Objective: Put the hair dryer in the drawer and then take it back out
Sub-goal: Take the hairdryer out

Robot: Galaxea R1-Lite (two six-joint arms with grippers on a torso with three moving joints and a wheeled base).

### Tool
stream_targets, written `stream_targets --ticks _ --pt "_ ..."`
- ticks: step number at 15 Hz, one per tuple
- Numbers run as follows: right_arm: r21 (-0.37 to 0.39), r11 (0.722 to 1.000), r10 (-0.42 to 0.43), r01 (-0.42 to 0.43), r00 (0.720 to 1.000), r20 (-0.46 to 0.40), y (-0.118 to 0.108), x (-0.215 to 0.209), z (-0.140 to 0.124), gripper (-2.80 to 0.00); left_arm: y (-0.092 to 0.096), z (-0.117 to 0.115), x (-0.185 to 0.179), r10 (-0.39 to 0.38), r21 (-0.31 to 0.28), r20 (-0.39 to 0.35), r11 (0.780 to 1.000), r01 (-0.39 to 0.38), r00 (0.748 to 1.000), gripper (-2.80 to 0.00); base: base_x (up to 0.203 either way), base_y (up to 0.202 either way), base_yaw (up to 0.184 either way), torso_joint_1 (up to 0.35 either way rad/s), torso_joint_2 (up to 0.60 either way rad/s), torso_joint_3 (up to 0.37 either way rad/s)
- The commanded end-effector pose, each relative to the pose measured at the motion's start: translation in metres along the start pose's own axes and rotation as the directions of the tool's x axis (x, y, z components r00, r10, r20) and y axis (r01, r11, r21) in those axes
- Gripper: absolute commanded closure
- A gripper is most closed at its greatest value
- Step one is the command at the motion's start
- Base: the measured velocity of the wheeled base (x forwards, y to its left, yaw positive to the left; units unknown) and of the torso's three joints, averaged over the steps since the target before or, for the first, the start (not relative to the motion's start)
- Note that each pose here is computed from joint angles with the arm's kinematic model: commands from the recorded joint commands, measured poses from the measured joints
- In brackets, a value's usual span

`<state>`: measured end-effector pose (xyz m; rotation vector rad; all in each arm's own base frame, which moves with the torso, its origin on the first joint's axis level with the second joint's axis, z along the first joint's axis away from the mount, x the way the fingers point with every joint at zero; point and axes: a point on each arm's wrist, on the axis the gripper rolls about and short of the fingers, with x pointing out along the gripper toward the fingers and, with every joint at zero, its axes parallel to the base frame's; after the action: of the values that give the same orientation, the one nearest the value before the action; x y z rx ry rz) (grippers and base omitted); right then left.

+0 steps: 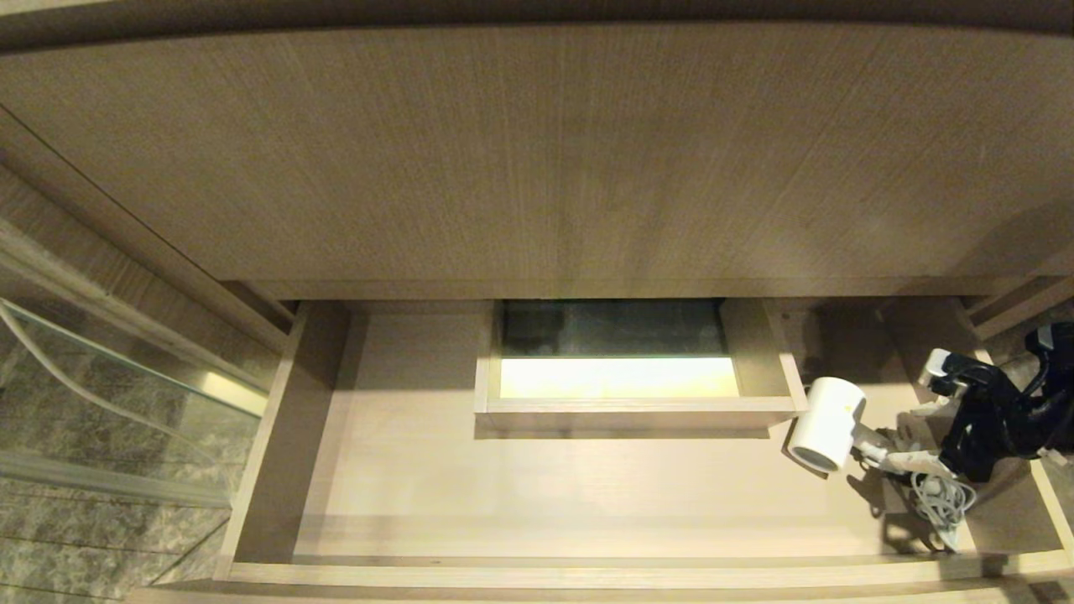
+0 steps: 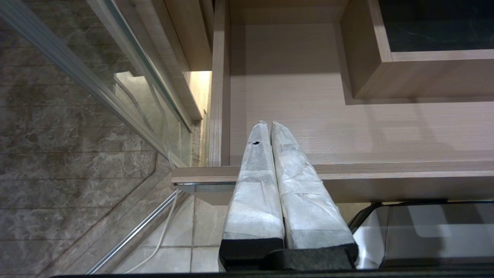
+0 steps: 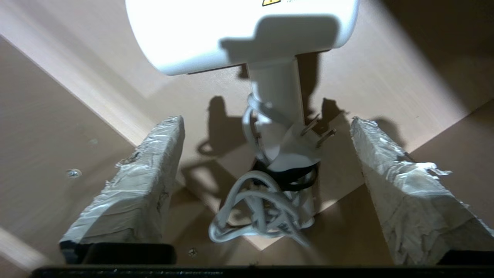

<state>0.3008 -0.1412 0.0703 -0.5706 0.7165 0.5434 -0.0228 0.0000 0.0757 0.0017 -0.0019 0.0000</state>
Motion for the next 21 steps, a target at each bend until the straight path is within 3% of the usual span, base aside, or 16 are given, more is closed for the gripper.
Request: stream_targets --ticks 1,3,7,14,21 --pt "-0.063 0.997 0.033 -0.033 0.999 -0.004 0.001 0.010 -0.007 -2.80 0.000 0.000 0.000 0.000 0.000 0.001 1.000 0.000 1.000 0.00 0.000 0.000 0.000 0.000 0.00 0.000" --pt "-0.148 0.987 0.057 -0.058 0.998 -0.006 -0.003 0.021 -0.013 -2.80 0.000 0.000 0.000 0.000 0.000 0.001 1.000 0.000 1.000 0.00 0.000 0.000 0.000 0.000 0.00 0.000" --pt "-0.198 0.976 0.091 -0.089 0.996 0.001 -0.012 0.043 -0.022 -2.80 0.000 0.000 0.000 0.000 0.000 0.001 1.000 0.000 1.000 0.00 0.000 0.000 0.000 0.000 0.00 0.000" --pt "-0.226 0.968 0.118 -0.111 0.993 0.015 -0.015 0.066 -0.008 -2.80 0.000 0.000 0.000 0.000 0.000 0.000 1.000 0.000 1.000 0.00 0.000 0.000 0.000 0.000 0.00 0.000" --pt "-0.288 0.956 0.073 -0.054 0.996 0.054 -0.028 0.068 0.013 -2.80 0.000 0.000 0.000 0.000 0.000 0.000 1.000 0.000 1.000 0.00 0.000 0.000 0.000 0.000 0.00 0.000"
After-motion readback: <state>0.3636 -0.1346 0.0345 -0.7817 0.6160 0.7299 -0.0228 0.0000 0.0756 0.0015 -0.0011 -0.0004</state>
